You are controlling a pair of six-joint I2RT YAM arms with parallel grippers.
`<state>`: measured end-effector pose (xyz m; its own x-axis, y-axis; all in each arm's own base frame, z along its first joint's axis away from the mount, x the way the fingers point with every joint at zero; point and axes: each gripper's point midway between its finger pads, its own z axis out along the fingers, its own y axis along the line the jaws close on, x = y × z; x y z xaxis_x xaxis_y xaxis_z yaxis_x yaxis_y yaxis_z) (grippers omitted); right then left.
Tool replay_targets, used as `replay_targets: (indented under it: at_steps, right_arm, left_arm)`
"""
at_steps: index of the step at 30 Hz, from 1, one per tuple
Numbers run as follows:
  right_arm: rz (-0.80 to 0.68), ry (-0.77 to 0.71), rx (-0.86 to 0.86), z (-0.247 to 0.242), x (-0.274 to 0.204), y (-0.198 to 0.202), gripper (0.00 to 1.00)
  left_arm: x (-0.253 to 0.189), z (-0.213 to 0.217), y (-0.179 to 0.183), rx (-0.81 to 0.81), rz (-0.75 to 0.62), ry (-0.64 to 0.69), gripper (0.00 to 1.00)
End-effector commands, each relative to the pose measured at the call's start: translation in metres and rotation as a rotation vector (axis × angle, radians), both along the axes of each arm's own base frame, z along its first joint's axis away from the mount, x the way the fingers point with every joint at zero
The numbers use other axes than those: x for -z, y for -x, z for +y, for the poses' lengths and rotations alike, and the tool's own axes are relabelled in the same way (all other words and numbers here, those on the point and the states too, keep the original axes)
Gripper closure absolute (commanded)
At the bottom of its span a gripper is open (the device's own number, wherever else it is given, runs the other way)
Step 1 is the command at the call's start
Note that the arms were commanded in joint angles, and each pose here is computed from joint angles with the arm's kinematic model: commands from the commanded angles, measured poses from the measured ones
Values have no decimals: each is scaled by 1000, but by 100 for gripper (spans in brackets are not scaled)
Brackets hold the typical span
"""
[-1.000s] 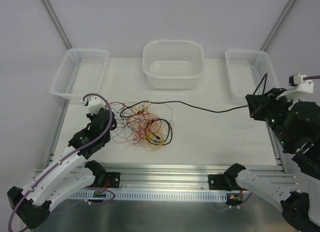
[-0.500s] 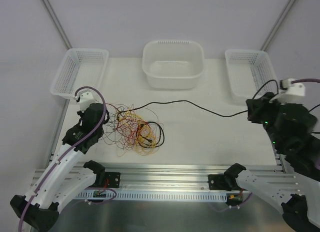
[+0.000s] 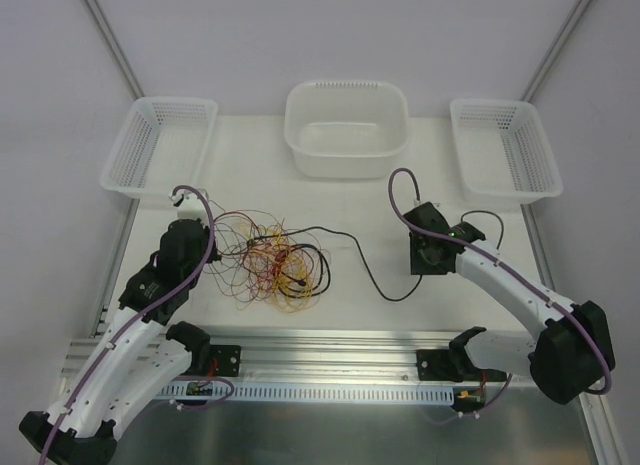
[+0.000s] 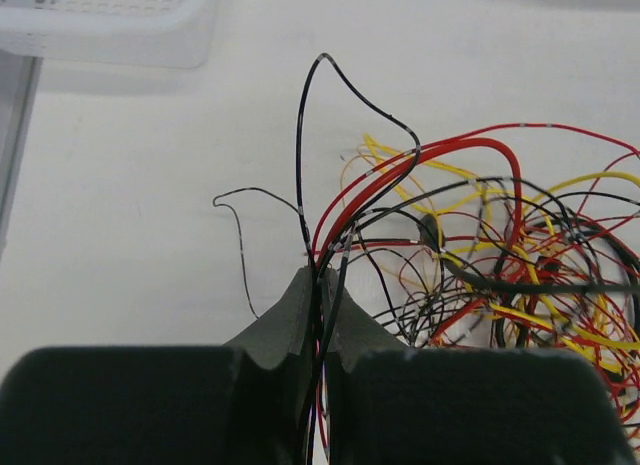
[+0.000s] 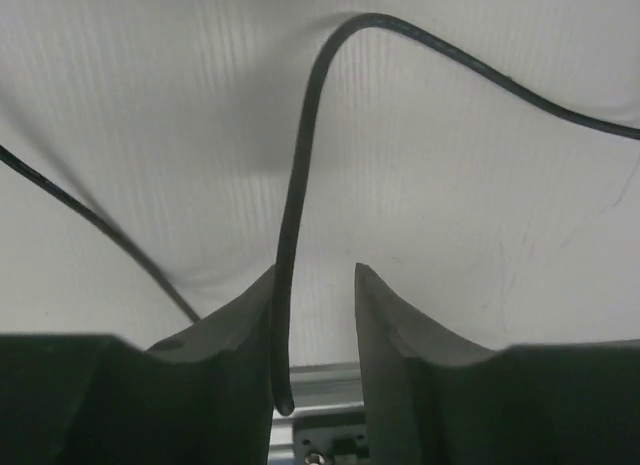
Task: Untangle the cables
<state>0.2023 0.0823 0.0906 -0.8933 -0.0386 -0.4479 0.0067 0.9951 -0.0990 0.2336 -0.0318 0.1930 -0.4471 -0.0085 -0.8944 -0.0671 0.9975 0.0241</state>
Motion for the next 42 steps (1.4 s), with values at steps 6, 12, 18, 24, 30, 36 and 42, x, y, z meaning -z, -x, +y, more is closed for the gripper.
replay_targets:
  at_steps: [6,12,18,24,30,36,42]
  right_arm:
    - [-106,-144,-401,77,-46,-19,31]
    - [-266,-179,-657,109,-123,-20,25]
    - [-349,-296,-818,140,-168,-18,24]
    - [-350,-347,-1000,188,-150,-38,28]
    - [-361,-321,-1097,220,-122,-69,31]
    - [-297,-298,-1113,241,-78,-99,35]
    - [-294,-281,-1096,254,-49,-123,36]
  left_arm:
    - [-2,-21,-8,126,-22,18,100]
    - [2,-27,-8,149,-4,32,100]
    - [1,-24,-8,143,-12,23,100]
    - [-1,-24,-7,144,-21,31,100]
    - [-1,-24,-6,144,-27,33,100]
    - [-1,-24,-6,146,-25,33,100]
    - [0,-25,-6,151,-21,36,100]
